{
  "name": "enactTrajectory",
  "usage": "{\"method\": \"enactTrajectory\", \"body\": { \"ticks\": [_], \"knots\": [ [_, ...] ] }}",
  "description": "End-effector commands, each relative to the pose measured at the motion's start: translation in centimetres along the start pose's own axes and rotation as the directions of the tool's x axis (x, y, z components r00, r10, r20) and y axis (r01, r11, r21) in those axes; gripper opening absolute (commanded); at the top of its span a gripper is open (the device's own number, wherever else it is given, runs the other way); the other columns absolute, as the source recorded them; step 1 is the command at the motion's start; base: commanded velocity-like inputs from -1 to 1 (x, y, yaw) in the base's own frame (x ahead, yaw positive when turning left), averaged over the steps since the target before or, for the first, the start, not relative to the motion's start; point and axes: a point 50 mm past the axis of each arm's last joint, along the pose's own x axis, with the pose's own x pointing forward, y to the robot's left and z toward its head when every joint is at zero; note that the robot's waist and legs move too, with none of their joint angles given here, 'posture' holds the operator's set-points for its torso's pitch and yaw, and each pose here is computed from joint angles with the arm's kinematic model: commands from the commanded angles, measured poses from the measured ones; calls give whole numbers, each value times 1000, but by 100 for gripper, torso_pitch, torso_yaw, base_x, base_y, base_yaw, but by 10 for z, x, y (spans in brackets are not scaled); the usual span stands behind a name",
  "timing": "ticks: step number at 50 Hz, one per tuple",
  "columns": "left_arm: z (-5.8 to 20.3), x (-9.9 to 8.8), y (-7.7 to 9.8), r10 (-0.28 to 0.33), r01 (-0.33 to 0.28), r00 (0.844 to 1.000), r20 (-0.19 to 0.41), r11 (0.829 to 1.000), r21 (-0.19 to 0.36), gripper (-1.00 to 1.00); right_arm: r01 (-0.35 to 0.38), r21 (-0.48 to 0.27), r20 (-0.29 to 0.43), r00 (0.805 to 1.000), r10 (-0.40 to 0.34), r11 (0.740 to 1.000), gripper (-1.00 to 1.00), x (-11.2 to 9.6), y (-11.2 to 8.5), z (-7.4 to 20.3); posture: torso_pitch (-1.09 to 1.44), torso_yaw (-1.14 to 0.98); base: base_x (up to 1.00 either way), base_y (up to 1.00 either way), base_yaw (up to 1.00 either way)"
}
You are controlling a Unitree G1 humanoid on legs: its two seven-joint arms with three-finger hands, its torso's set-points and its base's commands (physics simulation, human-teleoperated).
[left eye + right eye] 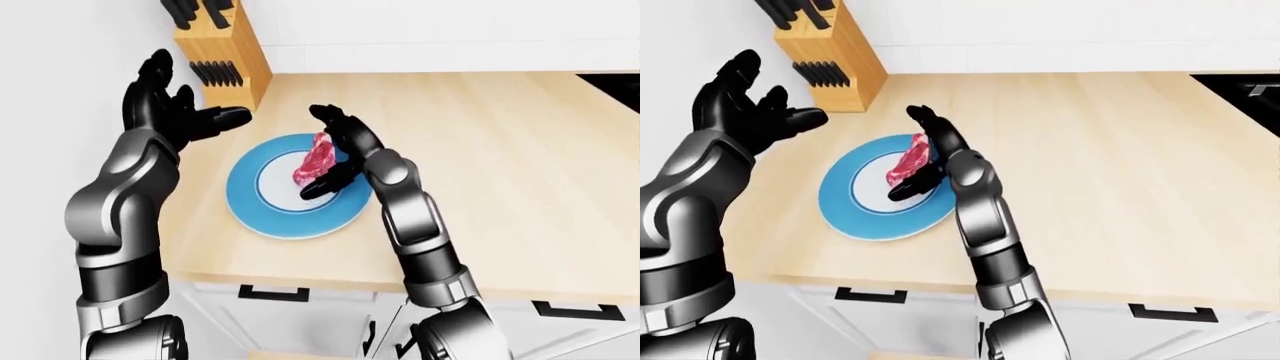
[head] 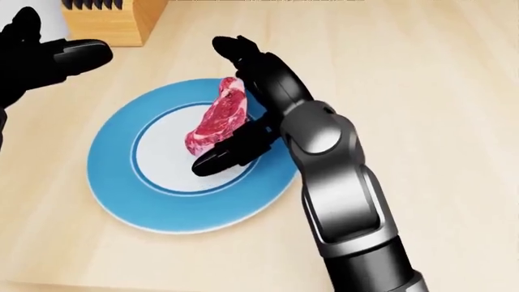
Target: Place the steak on the top rack of the oven.
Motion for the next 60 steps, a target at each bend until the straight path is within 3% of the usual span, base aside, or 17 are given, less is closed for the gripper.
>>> {"method": "enactTrajectory", "body": {
  "ticks": [1,15,20,22,26,31,45,46,48,50,52,60],
  "knots": [
    [22,-3,-3,-12,13,995,98,1000,-4,100,-17,-17,61,998,18,1000,65,0,2,15,0,0,0,0,0],
    [21,-2,-2,-11,12,995,97,1000,-5,100,-20,-26,70,997,21,999,51,1,4,17,0,0,0,0,0],
    [21,-2,-2,-11,12,995,97,1000,-5,100,-3,-29,89,996,6,1000,37,0,2,22,0,0,0,0,0],
    [20,-2,-2,-11,12,995,96,1000,-4,100,1,-30,91,996,2,1000,17,0,1,23,0,0,0,0,0],
    [21,-2,-2,-10,11,995,96,1000,-5,100,16,-41,110,994,-11,999,7,0,-2,28,0,0,0,0,0],
    [21,-2,-2,-11,12,995,96,1000,-4,100,31,-43,131,991,-26,999,9,-1,-2,33,0,0,0,0,0],
    [22,-3,-2,-11,12,995,99,1000,-5,100,90,-48,195,978,-79,995,-11,-3,-14,59,0,0,0,0,0],
    [22,-3,-2,-11,12,995,99,1000,-6,100,91,-47,196,977,-80,995,-15,-3,-14,60,0,0,0,0,0],
    [22,-3,-2,-12,12,995,99,1000,-6,100,97,-47,200,976,-86,994,-57,-4,-17,65,0,0,0,0,0],
    [22,-3,-2,-12,13,995,99,1000,-6,100,103,-47,205,975,-91,994,-62,-5,-19,69,0,0,0,0,0],
    [23,-3,-1,-12,13,995,100,1000,-6,100,107,-44,207,974,-96,993,-92,-5,-22,73,0,0,0,0,0],
    [23,-3,-2,-13,14,995,102,1000,-5,100,128,-31,219,968,-118,991,-100,-9,-33,88,0,0,0,0,0]
  ]
}}
